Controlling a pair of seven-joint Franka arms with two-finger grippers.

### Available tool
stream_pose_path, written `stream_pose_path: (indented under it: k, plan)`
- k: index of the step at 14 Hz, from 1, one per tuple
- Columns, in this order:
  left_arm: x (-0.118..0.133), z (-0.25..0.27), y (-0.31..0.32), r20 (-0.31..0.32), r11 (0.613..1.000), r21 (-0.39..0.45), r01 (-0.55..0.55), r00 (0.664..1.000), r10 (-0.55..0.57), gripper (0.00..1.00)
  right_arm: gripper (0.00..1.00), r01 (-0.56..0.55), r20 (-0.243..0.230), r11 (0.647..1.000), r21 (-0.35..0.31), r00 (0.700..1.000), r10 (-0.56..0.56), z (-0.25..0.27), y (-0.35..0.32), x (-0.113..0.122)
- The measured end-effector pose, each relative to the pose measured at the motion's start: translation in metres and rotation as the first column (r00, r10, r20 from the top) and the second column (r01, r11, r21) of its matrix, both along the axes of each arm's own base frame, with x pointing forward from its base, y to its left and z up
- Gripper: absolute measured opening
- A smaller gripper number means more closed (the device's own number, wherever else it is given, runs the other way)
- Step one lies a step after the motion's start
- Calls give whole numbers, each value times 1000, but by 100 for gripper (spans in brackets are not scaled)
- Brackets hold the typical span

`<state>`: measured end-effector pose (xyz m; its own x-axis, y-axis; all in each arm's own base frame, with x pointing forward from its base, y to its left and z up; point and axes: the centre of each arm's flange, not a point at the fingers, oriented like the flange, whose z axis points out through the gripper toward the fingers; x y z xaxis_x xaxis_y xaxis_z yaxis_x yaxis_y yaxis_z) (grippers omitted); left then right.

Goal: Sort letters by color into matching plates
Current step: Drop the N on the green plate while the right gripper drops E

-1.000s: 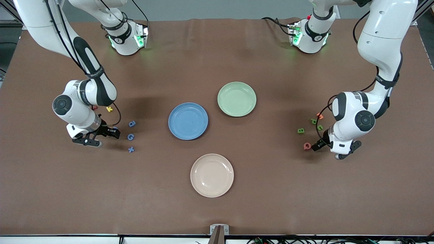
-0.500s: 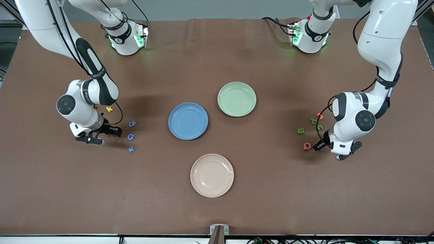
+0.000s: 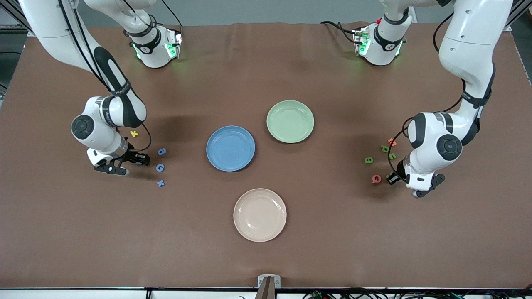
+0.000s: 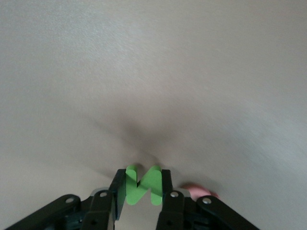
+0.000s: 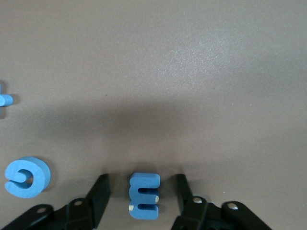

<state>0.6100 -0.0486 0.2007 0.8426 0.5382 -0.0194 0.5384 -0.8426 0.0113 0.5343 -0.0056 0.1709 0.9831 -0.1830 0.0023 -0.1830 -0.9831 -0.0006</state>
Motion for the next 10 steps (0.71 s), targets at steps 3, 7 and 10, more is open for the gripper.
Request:
stream_pose_path:
  k: [3, 7, 10]
  plan:
    - [-9, 61, -40, -54, 998, 6, 70, 996, -70, 33, 45, 1, 4, 1000, 0, 1000, -1, 2, -1, 0]
    - [-45, 136, -139, -62, 986, -7, 164, 984, -164, 33, 27, 4, 5, 1000, -1, 1000, -4, 3, -2, 1]
    - [-81, 147, -217, -57, 969, -34, 246, 967, -248, 33, 27, 36, 1, 999, 2, 999, -36, 4, 4, 2]
